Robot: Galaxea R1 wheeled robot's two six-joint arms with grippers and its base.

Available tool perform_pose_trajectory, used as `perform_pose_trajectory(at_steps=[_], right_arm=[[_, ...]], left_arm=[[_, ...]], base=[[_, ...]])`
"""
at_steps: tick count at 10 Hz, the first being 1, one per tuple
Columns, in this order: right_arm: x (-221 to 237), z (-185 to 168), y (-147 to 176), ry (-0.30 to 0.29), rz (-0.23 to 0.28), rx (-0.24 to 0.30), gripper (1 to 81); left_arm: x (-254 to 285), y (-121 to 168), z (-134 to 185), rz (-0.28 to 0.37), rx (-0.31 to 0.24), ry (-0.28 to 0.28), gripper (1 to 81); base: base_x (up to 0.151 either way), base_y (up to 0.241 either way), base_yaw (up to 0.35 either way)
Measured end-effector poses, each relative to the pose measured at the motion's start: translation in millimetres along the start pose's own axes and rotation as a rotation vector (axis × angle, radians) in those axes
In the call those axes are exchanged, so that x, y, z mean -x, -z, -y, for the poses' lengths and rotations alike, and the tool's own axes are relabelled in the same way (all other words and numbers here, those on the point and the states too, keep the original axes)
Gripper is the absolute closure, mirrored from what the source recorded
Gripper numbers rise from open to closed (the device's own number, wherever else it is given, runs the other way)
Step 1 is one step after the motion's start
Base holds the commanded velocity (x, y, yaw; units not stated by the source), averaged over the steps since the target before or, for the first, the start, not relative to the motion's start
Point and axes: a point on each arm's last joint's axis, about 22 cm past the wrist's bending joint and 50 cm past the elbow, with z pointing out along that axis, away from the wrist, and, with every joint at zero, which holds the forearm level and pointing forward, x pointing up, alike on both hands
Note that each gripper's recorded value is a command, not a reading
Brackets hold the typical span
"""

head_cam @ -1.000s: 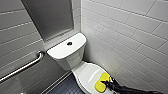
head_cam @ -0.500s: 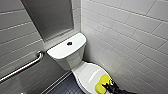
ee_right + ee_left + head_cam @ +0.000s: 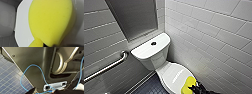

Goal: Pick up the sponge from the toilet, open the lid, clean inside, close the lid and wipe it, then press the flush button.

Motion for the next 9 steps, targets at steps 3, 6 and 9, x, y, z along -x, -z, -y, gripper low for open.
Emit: perform_pose_trajectory(at_steps=[3,6,9], right_arm=[[-4.4,2.0,47.6,-0.006,0.033,-0.034,81.1],[1.7,-50.9,117.6,-0.038,0.042,0.03,81.1],[76.0,-121.6,177.1,-0.132,0.092,0.119,81.1]], left_arm=[[-16.6,0.5,-7.2,-0.018,0.022,-0.007,1.0],[-32.4,13.2,-21.4,-0.031,0.09,-0.011,1.0],[-60.2,40.3,-31.4,-0.056,0.165,-0.023,1.0]], base=[[0.0,0.0,0.0],[0.0,0.0,0.0],[0.0,0.0,0.0]])
